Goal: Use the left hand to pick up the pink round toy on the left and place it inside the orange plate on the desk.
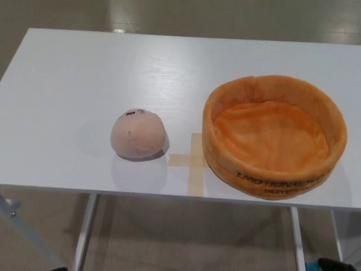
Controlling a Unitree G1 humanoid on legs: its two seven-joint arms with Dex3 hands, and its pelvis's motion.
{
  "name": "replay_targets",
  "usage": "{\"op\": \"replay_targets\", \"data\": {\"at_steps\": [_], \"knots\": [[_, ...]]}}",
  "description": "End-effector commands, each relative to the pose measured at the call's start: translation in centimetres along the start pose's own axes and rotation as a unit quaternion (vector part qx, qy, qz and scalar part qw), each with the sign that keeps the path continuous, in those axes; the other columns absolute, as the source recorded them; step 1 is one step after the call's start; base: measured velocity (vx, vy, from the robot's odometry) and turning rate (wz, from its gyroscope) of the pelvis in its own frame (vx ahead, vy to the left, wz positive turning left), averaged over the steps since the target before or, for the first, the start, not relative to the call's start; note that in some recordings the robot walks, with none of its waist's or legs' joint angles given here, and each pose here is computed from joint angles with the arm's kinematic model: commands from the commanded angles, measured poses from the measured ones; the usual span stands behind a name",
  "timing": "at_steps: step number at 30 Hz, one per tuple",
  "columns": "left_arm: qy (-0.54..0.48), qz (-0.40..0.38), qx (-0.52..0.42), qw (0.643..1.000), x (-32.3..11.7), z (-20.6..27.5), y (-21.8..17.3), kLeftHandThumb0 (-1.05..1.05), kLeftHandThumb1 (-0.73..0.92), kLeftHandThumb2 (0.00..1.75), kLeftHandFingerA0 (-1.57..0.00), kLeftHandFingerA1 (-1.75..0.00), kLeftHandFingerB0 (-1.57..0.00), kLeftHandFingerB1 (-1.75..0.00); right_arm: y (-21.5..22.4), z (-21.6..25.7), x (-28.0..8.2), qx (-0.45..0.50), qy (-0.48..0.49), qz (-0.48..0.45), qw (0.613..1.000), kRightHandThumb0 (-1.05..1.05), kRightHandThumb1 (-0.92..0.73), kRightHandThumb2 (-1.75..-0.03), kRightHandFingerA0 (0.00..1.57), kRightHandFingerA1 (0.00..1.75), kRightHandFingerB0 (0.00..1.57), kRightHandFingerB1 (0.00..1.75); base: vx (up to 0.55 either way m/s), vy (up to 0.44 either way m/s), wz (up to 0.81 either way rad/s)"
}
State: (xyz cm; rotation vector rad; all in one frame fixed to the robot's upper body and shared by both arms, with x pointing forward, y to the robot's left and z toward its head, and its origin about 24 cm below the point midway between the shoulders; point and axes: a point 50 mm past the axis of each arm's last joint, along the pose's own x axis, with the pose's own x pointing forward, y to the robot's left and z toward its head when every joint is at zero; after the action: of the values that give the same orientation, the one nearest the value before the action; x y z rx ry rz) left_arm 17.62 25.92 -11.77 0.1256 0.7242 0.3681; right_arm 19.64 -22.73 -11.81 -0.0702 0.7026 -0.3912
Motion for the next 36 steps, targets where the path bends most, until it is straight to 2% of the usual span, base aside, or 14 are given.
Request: {"op": "replay_targets", "data": {"at_steps": [1, 4, 5, 6, 8, 10, 11, 12, 13, 14, 23, 24, 25, 36], "knots": [[-0.024, 0.023, -0.014, 0.999, -0.2, 0.0, 0.5, -0.26, 0.59, 0.57, -0.54, -0.45, -0.51, -0.40, -0.2, 0.0, -0.2, 0.018, -0.024, -0.024, 0.999, -0.31, -0.34, -1.07, 0.31, 1.27, 0.09, 1.01, 0.00, 0.000, 0.00], [-0.026, 0.023, -0.013, 0.999, -0.2, 0.0, 0.5, -0.26, 0.59, 0.57, -0.55, -0.45, -0.49, -0.39, -0.2, 0.0, -0.2, 0.016, -0.024, -0.028, 0.999, -0.33, -0.34, -1.07, 0.31, 1.25, 0.10, 1.01, 0.00, 0.000, 0.00], [-0.026, 0.021, -0.010, 0.999, -0.2, 0.0, 0.5, -0.30, 0.58, 0.58, -0.52, -0.43, -0.47, -0.38, -0.2, 0.0, -0.2, 0.013, -0.024, -0.026, 0.999, -0.31, -0.35, -1.05, 0.45, 0.82, 0.23, 0.69, 0.00, 0.000, 0.00], [-0.026, 0.020, -0.006, 0.999, -0.2, 0.0, 0.5, -0.30, 0.58, 0.58, -0.52, -0.43, -0.47, -0.38, -0.2, 0.0, -0.2, 0.013, -0.023, -0.024, 0.999, -0.31, -0.35, -1.05, 0.45, 0.82, 0.23, 0.69, 0.00, 0.000, 0.00], [-0.028, -0.006, 0.000, 1.000, -0.3, -0.1, 0.4, -0.41, 0.49, 0.67, -0.33, -0.44, -0.34, -0.40, -0.3, -0.1, -0.2, 0.021, -0.022, -0.024, 0.999, -0.31, -0.35, -1.05, 0.30, 1.25, 0.08, 1.01, 0.00, 0.000, 0.00], [-0.029, -0.014, 0.002, 0.999, -0.3, -0.1, 0.3, -0.41, 0.49, 0.67, -0.33, -0.44, -0.34, -0.40, -0.3, -0.1, -0.3, 0.023, -0.022, -0.025, 0.999, -0.31, -0.35, -1.05, 0.30, 1.25, 0.08, 1.01, 0.00, 0.000, 0.00], [-0.033, -0.041, 0.005, 0.999, -0.4, -0.1, 0.2, -0.42, 0.43, 0.64, -0.21, -0.41, -0.24, -0.37, -0.3, -0.1, -0.3, 0.019, -0.023, -0.027, 0.999, -0.30, -0.33, -1.04, 0.51, 0.86, 0.24, 0.69, 0.00, 0.000, 0.00], [-0.035, -0.052, 0.006, 0.998, -0.4, -0.1, 0.2, -0.42, 0.43, 0.64, -0.21, -0.41, -0.24, -0.37, -0.3, -0.1, -0.3, 0.017, -0.024, -0.028, 0.999, -0.30, -0.33, -1.04, 0.51, 0.86, 0.24, 0.69, 0.00, 0.000, 0.00], [-0.038, -0.078, 0.024, 0.996, -0.5, -0.2, 0.2, -0.44, 0.41, 0.62, -0.13, -0.37, -0.17, -0.34, -0.3, -0.1, -0.3, 0.015, -0.024, -0.028, 0.999, -0.33, -0.33, -1.09, 0.34, 1.29, 0.10, 1.01, 0.00, 0.000, 0.00], [-0.042, -0.105, 0.048, 0.992, -0.6, -0.2, 0.2, -0.39, 0.45, 0.55, -0.10, -0.25, -0.16, -0.28, -0.3, -0.1, -0.3, 0.018, -0.023, -0.028, 0.999, -0.35, -0.32, -1.06, 0.34, 1.30, 0.09, 1.00, 0.00, 0.000, 0.00], [-0.104, -0.285, 0.156, 0.940, -2.1, 0.5, 1.2, -0.40, 0.40, 0.61, -0.04, -0.16, -0.12, -0.30, -0.5, 0.3, -0.1, 0.013, -0.029, -0.029, 0.999, -0.35, -0.33, -1.05, 0.33, 1.30, 0.10, 1.03, 0.00, 0.000, 0.00], [-0.117, -0.301, 0.166, 0.932, -2.4, 0.8, 1.2, -0.40, 0.43, 0.53, -0.01, -0.24, -0.12, -0.28, -0.5, 0.4, -0.1, 0.013, -0.031, -0.029, 0.999, -0.31, -0.32, -1.03, 0.51, 0.87, 0.25, 0.70, 0.00, 0.000, 0.00], [-0.146, -0.335, 0.193, 0.911, -3.1, 1.5, 1.0, -0.41, 0.41, 0.63, -0.04, -0.19, -0.10, -0.28, -0.5, 0.4, -0.1, 0.016, -0.031, -0.030, 0.999, -0.26, -0.32, -1.05, 0.32, 1.25, 0.12, 1.00, 0.00, 0.000, 0.00], [-0.257, -0.451, 0.286, 0.806, -8.1, 5.3, -1.6, -0.60, 0.40, 0.69, -0.06, -0.28, -0.13, -0.37, -0.3, 0.3, -0.1, 0.019, -0.027, -0.027, 0.999, -0.26, -0.31, -1.06, 0.32, 1.22, 0.12, 0.99, 0.00, 0.000, 0.00]]}}
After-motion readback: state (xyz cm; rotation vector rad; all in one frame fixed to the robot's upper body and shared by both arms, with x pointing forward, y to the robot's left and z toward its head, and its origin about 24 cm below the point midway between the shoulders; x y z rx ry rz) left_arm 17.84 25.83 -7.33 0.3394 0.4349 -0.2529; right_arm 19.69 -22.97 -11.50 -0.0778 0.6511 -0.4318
